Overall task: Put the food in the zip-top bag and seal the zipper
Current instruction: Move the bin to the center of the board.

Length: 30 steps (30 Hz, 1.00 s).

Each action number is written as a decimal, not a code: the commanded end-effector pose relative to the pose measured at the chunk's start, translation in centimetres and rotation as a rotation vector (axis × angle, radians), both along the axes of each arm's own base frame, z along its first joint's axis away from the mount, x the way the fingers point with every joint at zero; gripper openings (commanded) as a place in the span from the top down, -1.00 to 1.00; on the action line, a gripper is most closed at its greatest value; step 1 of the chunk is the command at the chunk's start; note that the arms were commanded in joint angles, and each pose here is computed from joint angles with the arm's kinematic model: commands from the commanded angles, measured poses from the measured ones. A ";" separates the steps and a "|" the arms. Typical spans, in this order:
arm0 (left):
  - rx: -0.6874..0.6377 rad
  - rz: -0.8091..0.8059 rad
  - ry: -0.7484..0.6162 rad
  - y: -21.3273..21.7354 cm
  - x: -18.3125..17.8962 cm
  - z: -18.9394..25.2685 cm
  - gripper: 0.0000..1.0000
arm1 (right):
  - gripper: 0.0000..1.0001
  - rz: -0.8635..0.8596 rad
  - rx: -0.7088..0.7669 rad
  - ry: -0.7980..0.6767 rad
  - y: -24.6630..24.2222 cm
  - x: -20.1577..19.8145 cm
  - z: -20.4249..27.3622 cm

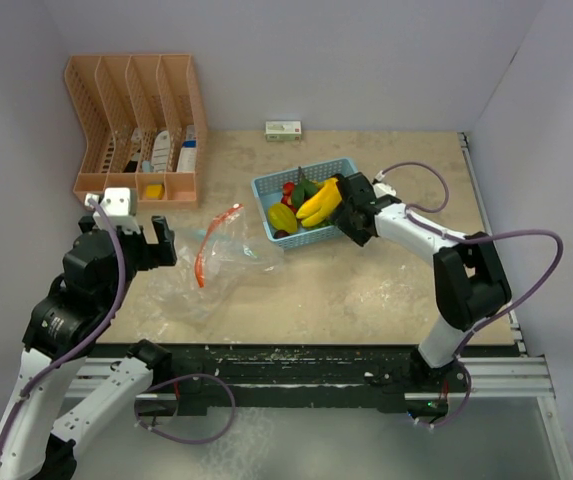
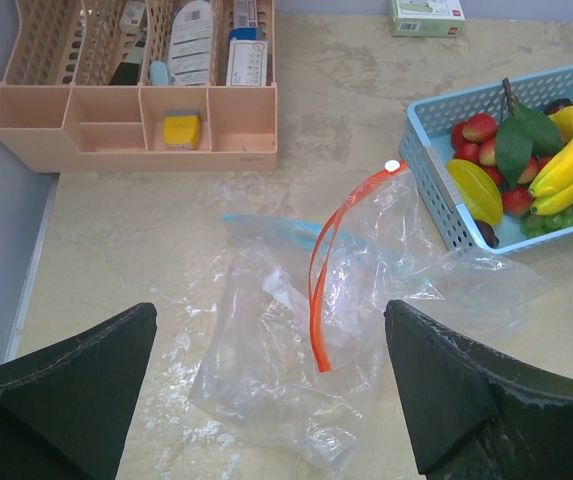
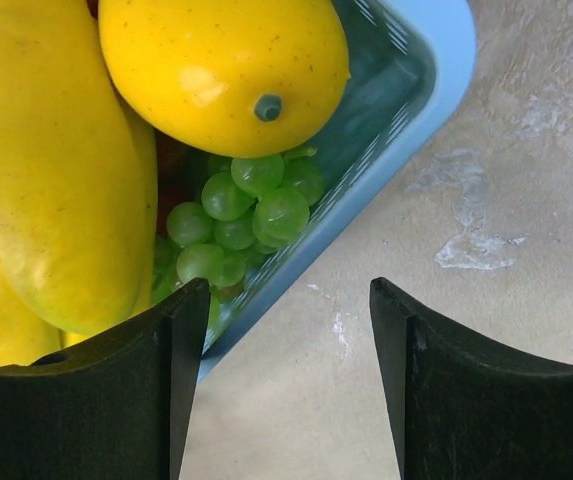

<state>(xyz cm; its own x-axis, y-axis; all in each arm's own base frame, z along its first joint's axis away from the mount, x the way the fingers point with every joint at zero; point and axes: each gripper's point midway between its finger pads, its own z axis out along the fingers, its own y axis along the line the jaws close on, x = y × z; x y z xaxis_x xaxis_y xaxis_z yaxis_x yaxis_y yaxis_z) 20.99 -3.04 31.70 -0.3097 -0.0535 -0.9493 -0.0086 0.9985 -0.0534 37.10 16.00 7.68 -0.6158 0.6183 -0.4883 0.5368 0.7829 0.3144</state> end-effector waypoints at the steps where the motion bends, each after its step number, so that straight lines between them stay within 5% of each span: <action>1: -0.011 -0.004 -0.020 0.0 0.0 0.4 -0.98 | -0.34 -0.058 0.021 -0.049 0.2 1.1 0.6; 5: -0.004 -0.005 -0.020 0.1 -0.1 0.5 -0.98 | -0.30 -0.065 0.003 -0.044 -0.1 1.1 -0.2; 7: -0.002 -0.003 -0.020 0.1 -0.2 0.5 -0.98 | 0.06 -0.057 -0.013 -0.023 -0.4 0.6 -0.7; 9: -0.003 -0.002 -0.024 0.2 -0.2 0.5 -0.98 | 0.75 -0.062 -0.033 -0.003 -1.0 -0.3 -1.0; 11: -0.006 -0.003 -0.025 0.2 -0.3 0.5 -0.98 | 0.90 -0.065 -0.045 0.003 -1.6 -1.2 -1.0; 24: -0.038 -0.028 -0.022 -0.6 -0.2 0.6 -0.98 | 0.91 -0.055 -0.089 0.026 -6.0 -9.7 0.0; 29: -0.039 -0.036 -0.011 -0.8 -0.1 0.3 -0.98 | 0.65 -0.037 -0.067 -0.012 -6.8 -11.4 1.1; 30: -0.038 -0.036 -0.008 -0.8 -0.1 0.3 -0.98 | 0.47 -0.018 -0.062 -0.019 -6.6 -11.4 1.3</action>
